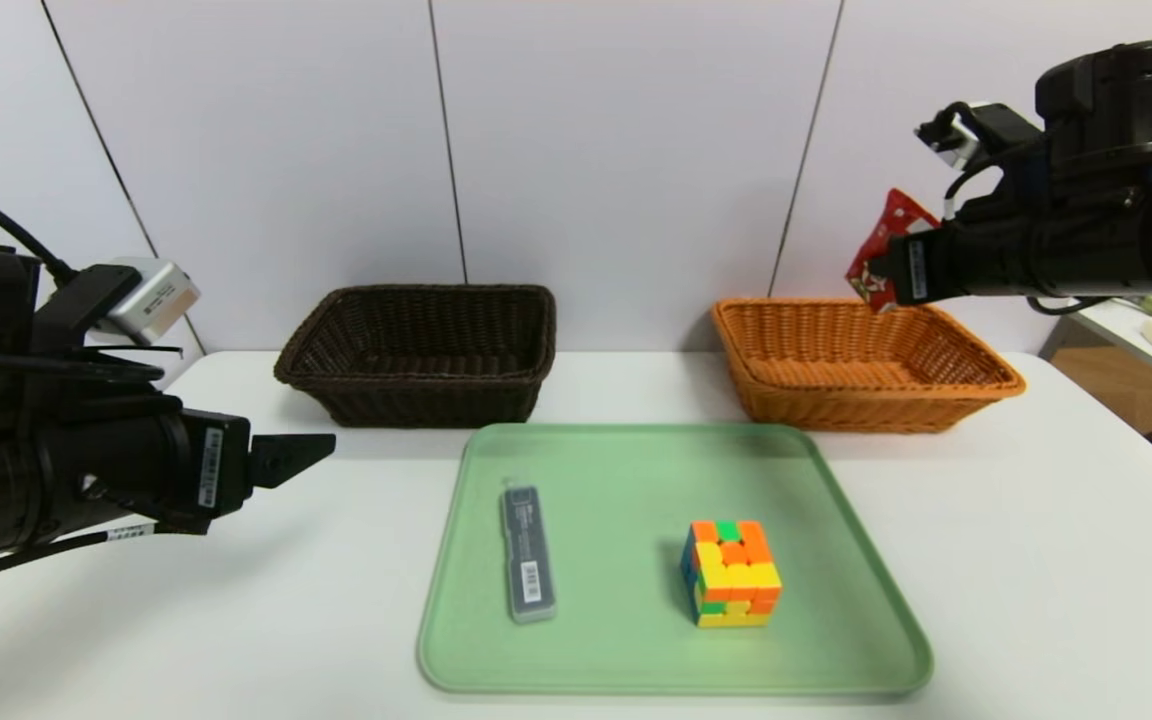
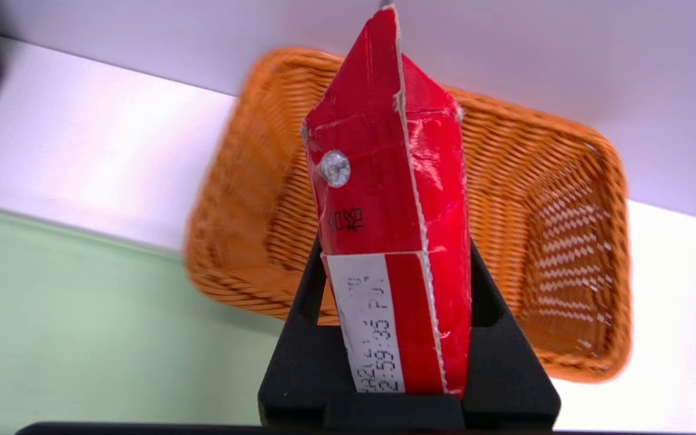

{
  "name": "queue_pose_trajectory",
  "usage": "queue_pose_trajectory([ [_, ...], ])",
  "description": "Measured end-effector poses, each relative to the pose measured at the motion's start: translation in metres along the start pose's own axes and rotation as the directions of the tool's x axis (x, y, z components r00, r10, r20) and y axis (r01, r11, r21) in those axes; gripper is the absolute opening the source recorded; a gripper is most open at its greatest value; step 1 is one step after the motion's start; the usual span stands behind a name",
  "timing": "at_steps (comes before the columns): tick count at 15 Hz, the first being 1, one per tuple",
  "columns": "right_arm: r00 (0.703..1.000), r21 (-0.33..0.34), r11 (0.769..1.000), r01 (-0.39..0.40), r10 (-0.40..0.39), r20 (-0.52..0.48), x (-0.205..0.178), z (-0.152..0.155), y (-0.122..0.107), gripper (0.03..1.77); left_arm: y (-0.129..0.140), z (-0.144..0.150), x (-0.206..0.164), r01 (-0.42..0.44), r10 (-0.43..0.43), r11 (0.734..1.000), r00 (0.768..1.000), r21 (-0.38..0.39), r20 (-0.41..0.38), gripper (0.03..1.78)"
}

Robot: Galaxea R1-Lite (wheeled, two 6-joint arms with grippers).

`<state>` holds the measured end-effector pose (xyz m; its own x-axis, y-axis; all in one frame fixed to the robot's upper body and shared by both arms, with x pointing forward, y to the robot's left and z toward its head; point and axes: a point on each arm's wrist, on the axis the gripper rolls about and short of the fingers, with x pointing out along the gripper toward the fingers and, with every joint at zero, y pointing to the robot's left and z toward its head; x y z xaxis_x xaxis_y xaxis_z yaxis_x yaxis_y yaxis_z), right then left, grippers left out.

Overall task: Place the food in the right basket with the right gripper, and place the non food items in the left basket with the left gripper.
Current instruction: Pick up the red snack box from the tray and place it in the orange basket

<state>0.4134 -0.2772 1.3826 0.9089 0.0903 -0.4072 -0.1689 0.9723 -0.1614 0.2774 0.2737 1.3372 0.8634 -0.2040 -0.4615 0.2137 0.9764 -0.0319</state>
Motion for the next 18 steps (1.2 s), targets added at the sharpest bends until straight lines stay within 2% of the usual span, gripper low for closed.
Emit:
queue_pose_trajectory([
  [3,0.998,0.019,0.999,0.051,-0.05,-0.03,0.008,-0.008,-0.017,0.33,-0.002,0.011,0.009,-0.056,0.056,0.998,0.998,-0.001,0.011,1.69],
  [8,0.995,0.033,0.996,0.085,-0.083,-0.061,0.026,-0.014,-0.032,0.33,-0.013,0.02,0.023,-0.041,0.041,0.999,0.999,0.015,0.002,1.69],
  [13,0.992,0.04,0.996,0.082,-0.078,-0.096,0.058,-0.023,-0.036,0.33,-0.017,0.019,0.031,-0.032,0.032,0.999,0.999,0.023,-0.016,1.69],
  [18,0.978,0.039,0.997,0.065,-0.056,-0.2,0.105,-0.053,-0.032,0.33,-0.017,0.018,0.033,-0.031,0.032,0.999,0.999,0.025,-0.024,1.69],
])
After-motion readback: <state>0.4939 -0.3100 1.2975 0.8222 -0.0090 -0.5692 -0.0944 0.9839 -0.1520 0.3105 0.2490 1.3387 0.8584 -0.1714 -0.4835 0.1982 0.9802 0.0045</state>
